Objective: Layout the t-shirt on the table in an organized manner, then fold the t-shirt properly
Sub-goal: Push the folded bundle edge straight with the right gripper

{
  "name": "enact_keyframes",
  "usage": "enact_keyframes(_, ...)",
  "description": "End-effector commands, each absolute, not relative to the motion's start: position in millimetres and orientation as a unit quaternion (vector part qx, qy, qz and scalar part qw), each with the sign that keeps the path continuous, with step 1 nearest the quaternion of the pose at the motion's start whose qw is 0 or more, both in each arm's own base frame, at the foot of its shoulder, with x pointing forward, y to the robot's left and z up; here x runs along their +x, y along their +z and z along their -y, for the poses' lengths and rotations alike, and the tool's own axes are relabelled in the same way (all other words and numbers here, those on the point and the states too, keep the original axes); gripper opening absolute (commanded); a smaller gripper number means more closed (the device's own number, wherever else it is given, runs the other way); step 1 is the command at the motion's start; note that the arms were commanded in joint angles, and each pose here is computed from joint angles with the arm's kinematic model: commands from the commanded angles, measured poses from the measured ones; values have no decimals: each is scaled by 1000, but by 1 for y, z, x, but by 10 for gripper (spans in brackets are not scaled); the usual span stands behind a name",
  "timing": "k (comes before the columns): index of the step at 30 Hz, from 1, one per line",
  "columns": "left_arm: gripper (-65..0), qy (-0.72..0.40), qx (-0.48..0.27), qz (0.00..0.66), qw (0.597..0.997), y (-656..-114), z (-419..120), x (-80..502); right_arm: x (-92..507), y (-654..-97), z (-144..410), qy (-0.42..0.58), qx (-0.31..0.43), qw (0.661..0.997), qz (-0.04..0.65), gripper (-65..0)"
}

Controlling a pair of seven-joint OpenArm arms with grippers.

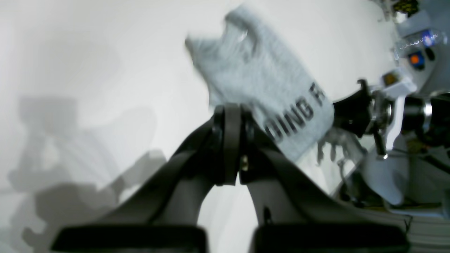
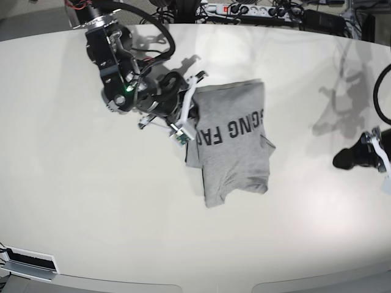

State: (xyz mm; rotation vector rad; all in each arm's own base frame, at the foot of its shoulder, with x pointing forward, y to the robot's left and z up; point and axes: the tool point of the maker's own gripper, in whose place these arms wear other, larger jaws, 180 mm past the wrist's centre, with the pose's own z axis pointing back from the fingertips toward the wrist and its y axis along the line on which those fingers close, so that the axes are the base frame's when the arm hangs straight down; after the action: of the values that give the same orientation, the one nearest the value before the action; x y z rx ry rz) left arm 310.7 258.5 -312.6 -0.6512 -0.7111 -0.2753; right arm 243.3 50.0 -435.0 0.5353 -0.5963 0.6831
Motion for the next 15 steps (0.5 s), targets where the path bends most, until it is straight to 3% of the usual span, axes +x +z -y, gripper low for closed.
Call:
enact_keyframes(1,-650,-138,-309,362,869,-297,-264,317,246,-424,-62,328,274,853,300,-650)
enact_keyframes(5,-650,-133,-311,347,875,-307,-264,307,238,-424,-72,323,285,854,292,-650)
enact_keyframes(10,-650,-131,-317,345,874,-306,-263,304,256,-410,-61,310,249,861,318,-650)
enact_keyframes(15,-650,-138,-362,328,862,-299,-249,294,248,-354,-74,356,289,819,346,-650)
